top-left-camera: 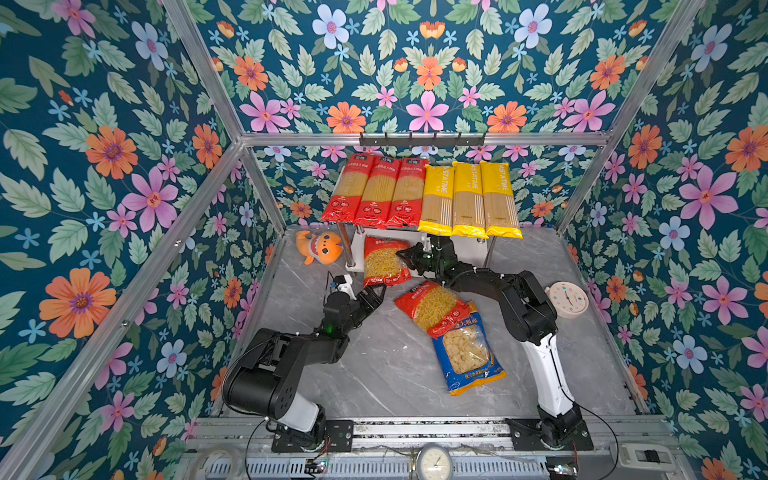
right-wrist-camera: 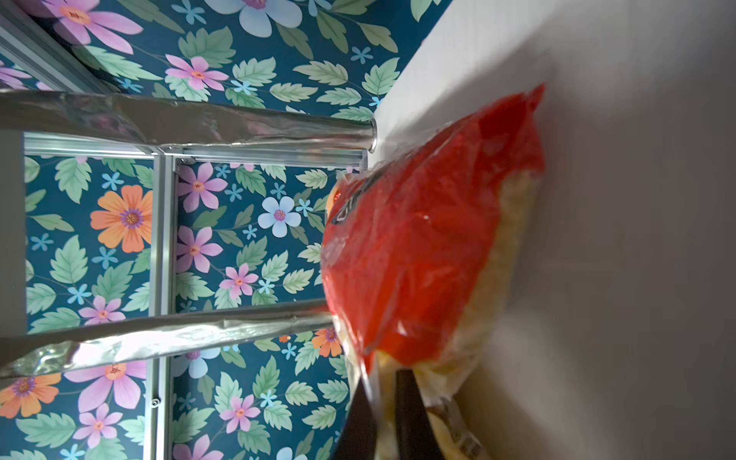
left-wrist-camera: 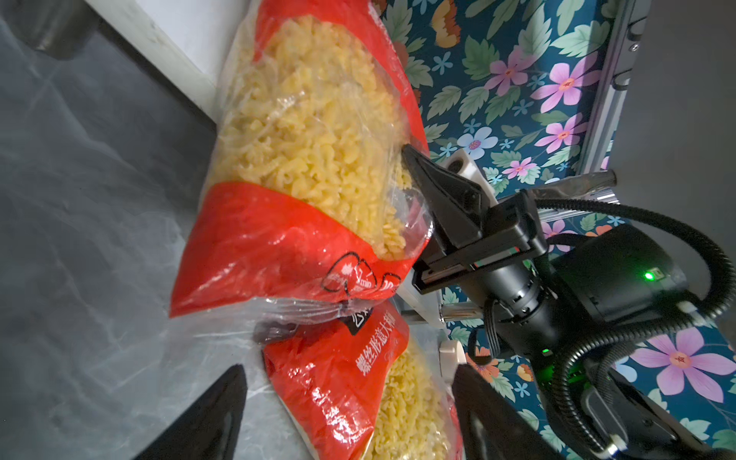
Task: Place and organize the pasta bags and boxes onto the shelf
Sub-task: 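Release the bag on the lower shelf and withdraw the left gripper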
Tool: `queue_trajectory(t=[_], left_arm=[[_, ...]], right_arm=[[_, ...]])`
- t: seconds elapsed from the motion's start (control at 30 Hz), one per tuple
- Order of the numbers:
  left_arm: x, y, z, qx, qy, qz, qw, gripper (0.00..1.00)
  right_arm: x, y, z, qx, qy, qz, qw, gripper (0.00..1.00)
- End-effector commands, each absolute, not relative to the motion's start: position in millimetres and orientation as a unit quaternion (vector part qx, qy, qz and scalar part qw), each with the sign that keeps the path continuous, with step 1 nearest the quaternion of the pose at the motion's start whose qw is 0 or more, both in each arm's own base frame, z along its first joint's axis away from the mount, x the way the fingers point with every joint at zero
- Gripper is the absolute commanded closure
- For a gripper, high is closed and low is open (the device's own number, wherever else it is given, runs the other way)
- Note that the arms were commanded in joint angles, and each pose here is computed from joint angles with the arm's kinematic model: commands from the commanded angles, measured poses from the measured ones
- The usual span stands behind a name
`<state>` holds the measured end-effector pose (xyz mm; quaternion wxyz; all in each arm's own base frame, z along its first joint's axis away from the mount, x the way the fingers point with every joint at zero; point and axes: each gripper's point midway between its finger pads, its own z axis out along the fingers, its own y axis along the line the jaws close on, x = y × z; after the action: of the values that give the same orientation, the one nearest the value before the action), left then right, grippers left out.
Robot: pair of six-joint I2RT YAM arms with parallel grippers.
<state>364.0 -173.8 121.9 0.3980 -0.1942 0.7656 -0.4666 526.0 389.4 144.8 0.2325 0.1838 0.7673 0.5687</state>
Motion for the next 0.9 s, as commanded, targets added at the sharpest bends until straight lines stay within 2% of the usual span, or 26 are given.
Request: queue_trajectory(t=[0.0, 0.17, 0.3, 0.6, 0.87], left_arm=[[368, -174, 132, -0.182, 0.759, -0.469, 0.413, 0.17], [361, -164, 125, -0.185, 0.776, -0.439, 0.413, 0.18], [356, -146, 120, -0.203, 0.786, -0.415, 0.412, 0.19], [335, -87, 110, -0.234, 0.847, -0.264, 0.398, 0.20], [327, -83, 127, -0.233, 0.838, -0.270, 0.412, 0.20]], right_arm=[[552, 383, 173, 0.236, 0.719, 0.593, 0.275, 1.00], [570, 393, 178, 0.234, 0.719, 0.589, 0.283, 1.00], [571, 396, 161, 0.246, 0.727, 0.580, 0.275, 1.00], [563, 383, 157, 0.274, 0.727, 0.559, 0.291, 1.00], [568, 408, 156, 0.250, 0.735, 0.568, 0.271, 1.00]])
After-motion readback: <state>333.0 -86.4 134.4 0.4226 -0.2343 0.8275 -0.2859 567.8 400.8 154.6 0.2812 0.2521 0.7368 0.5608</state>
